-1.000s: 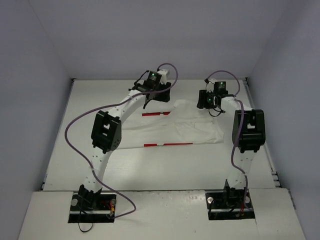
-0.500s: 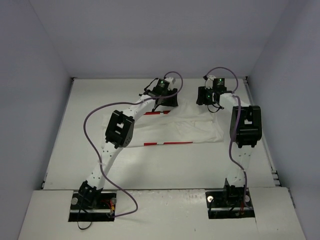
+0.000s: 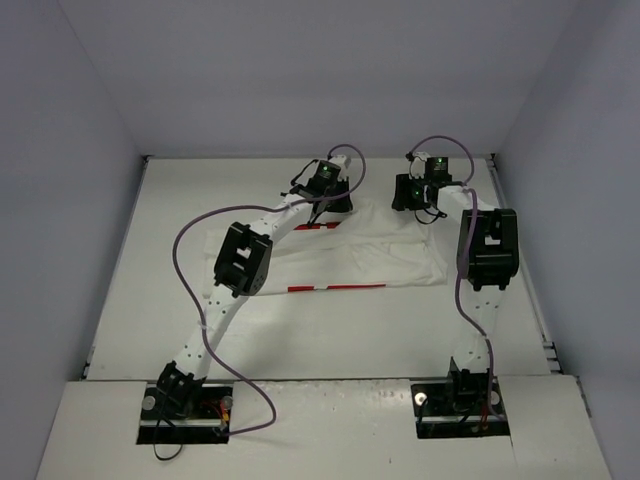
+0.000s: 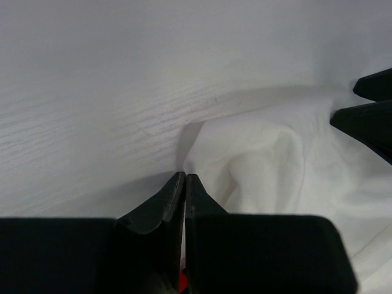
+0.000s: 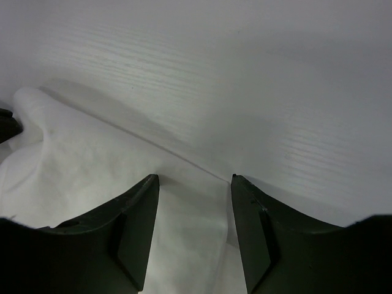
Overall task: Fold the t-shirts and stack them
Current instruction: Fold the other side of the tshirt into a rectangle
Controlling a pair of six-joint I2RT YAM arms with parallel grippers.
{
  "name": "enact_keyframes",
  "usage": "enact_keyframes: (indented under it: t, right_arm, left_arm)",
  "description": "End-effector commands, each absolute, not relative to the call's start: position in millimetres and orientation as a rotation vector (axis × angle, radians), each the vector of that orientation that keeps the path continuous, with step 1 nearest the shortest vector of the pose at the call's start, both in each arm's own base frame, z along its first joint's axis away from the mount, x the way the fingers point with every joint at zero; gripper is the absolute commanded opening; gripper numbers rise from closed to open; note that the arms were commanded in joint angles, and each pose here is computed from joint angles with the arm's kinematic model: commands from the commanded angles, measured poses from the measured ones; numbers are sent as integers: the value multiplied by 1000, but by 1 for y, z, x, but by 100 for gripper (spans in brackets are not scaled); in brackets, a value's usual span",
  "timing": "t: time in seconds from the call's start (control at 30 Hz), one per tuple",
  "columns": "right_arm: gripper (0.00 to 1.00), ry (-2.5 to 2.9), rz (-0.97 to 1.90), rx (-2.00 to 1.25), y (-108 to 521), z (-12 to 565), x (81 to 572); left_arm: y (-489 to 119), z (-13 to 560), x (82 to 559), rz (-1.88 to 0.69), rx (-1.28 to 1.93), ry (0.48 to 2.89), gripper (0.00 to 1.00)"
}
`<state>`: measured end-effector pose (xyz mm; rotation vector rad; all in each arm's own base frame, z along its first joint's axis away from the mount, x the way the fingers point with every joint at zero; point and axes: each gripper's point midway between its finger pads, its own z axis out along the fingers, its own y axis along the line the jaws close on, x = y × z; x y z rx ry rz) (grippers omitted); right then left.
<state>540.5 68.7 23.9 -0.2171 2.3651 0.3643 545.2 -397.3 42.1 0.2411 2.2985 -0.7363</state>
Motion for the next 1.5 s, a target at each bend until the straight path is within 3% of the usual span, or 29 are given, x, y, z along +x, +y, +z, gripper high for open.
enact_keyframes:
  t: [0.0, 0.23, 0.47, 0.77, 0.93, 1.23, 1.47]
  right_arm:
    - [48, 2274, 374, -255, 70, 48, 564]
    - [46, 2276, 547, -313, 91, 36, 561]
    - [1, 2251, 684, -344, 110, 43, 557]
    - [0, 2084, 589, -367, 104, 130, 582]
    - [0, 2019, 493, -368, 93, 178, 569]
    - [0, 2096, 370, -297, 76, 169, 496]
    - [0, 2170, 323, -199, 76, 143, 438]
  left_arm:
    - [-415, 60, 537, -772, 296, 2262, 0]
    - [-410, 131, 552, -729, 415, 2072, 0]
    - [-399, 166, 560, -683, 456, 2008, 0]
    - [-389, 229, 559, -648, 506, 1907, 0]
    - [-391, 255, 542, -711, 520, 1883, 0]
    - [-406, 264, 473, -817, 580, 1931, 0]
    - [-412, 237, 414, -845, 639, 2030, 0]
